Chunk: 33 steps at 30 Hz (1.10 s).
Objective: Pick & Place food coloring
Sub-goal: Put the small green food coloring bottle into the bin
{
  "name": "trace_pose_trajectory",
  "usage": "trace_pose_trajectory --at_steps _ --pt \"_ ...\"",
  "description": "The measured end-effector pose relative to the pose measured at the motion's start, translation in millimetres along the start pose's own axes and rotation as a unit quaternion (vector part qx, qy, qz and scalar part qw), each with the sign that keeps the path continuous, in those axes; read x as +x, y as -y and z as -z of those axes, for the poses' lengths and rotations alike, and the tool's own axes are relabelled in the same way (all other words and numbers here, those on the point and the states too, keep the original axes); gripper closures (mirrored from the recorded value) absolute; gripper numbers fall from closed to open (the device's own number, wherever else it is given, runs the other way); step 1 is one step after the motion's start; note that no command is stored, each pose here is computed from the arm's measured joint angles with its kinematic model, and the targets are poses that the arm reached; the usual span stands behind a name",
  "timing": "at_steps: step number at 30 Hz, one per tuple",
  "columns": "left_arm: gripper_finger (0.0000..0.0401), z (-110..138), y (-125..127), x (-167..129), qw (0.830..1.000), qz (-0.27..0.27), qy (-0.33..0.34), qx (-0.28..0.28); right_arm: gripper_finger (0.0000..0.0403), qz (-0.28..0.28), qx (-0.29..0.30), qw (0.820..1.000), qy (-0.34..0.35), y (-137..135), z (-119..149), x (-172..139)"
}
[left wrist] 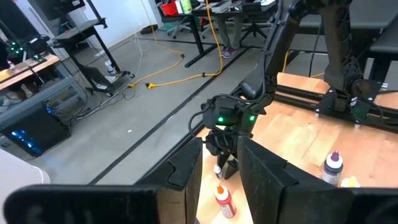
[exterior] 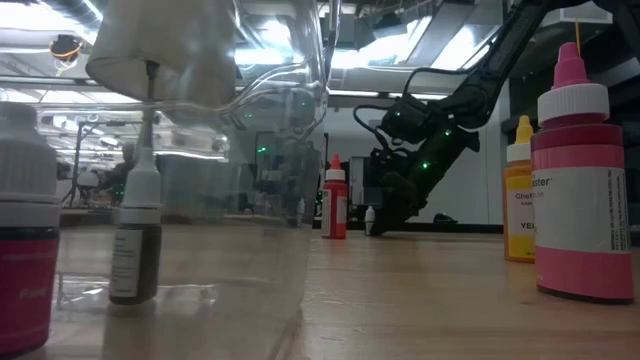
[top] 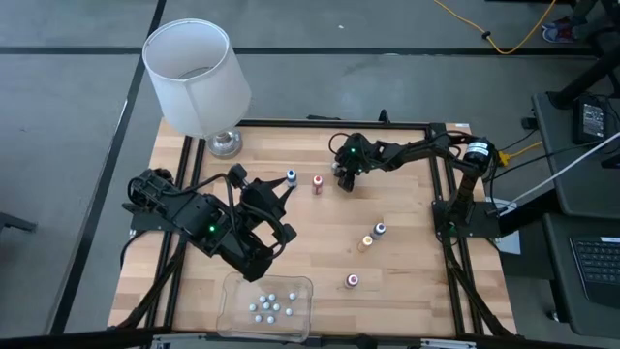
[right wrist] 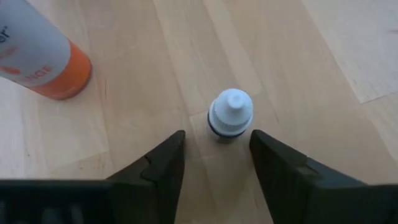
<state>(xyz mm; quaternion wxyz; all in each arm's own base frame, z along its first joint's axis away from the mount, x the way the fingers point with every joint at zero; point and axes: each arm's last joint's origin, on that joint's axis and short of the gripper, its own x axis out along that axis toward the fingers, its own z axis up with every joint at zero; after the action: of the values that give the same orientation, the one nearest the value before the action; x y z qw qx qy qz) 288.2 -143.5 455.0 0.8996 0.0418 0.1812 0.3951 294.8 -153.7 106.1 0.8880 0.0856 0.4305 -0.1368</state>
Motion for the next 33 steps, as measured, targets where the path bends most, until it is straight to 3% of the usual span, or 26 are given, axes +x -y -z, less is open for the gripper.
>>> trace_pose_trajectory --at_steps 5,16,33 --pt "0.0303 0.0 0.0 0.0 1.000 0.000 0.000 -0.001 0.0215 0.002 0.000 1.000 0.008 0.2 -1.6 0.0" --pt "0.0303 0.0 0.1 0.1 1.000 0.000 0.000 -0.001 0.0265 0.006 -0.001 1.000 0.020 0.9 -3.8 0.3" --pt "0.0303 0.0 0.1 0.1 1.000 0.000 0.000 -0.005 0.0270 0.005 -0.001 0.999 0.033 1.1 -6.5 0.4"
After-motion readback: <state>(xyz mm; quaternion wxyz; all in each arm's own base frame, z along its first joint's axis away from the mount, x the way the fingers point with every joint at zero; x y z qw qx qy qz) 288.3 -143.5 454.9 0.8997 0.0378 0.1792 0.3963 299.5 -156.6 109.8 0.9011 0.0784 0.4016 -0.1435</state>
